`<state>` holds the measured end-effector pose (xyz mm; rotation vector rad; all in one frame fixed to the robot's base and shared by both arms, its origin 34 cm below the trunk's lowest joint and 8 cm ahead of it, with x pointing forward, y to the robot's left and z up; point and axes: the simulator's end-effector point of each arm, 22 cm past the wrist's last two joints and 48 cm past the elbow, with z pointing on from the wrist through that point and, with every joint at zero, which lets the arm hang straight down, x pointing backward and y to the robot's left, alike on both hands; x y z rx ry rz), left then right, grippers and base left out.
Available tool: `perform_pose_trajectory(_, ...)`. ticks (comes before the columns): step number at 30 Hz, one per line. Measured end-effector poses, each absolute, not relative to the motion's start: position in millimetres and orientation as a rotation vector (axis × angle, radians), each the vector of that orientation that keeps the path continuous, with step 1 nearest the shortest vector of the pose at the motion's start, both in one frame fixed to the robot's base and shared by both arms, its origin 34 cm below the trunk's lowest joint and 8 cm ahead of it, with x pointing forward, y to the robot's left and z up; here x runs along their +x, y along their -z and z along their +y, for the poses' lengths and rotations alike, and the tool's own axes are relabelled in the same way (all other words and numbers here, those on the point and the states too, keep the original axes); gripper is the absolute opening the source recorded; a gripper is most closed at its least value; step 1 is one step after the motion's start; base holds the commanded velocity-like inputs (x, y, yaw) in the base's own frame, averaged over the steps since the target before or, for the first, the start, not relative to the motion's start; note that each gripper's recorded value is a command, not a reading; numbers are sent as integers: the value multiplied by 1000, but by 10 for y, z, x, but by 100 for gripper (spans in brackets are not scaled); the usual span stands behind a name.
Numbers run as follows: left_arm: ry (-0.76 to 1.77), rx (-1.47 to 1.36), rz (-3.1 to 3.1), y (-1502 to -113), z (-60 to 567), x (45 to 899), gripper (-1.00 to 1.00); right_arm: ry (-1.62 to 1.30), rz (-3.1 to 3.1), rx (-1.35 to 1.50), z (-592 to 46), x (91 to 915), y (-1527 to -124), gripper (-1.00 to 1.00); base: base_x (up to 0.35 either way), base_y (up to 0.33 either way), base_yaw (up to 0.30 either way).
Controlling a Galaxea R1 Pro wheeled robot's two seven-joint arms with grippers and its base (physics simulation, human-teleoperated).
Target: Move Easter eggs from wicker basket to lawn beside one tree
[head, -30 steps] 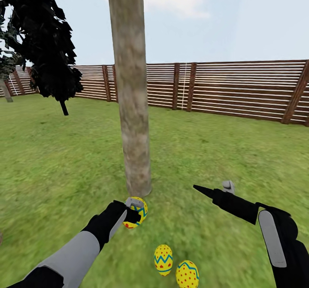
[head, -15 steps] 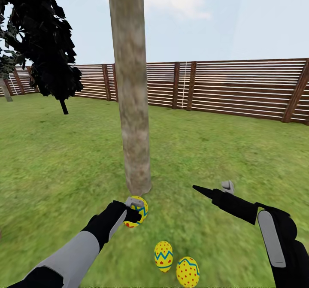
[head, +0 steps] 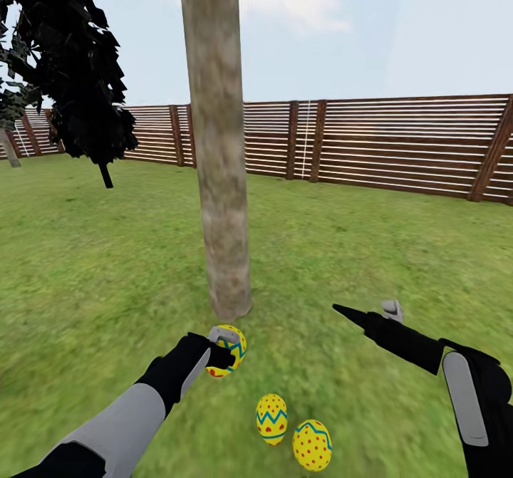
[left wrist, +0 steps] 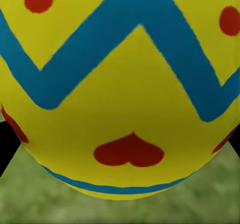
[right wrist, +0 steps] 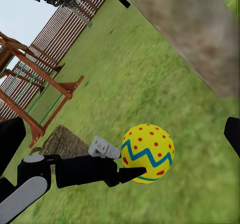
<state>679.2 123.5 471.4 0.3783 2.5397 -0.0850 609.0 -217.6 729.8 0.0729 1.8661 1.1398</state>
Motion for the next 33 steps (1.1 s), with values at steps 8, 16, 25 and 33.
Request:
perform_pose_trajectory(8,87,374,2500,-4584,1222,6820,-100,-1139,1862,78,-2191,6049,-7126,100,0,0,0)
perform_pose_trajectory(16,82,371,2478,-4432,1231,6816,-100,-1130,1865,77,-2219,6003,-6940,100,0,0,0)
perform_pose_trajectory(25,82,367,2473,-4240,1220,6770,-100,-1105,1838,143,-2473,5962,-6749,100,0,0,0)
perform_pose_trajectory(33,87,369,2477,-4057,1214,6721,-100,-1102,1842,149,-2489,5926,-6565,100,0,0,0)
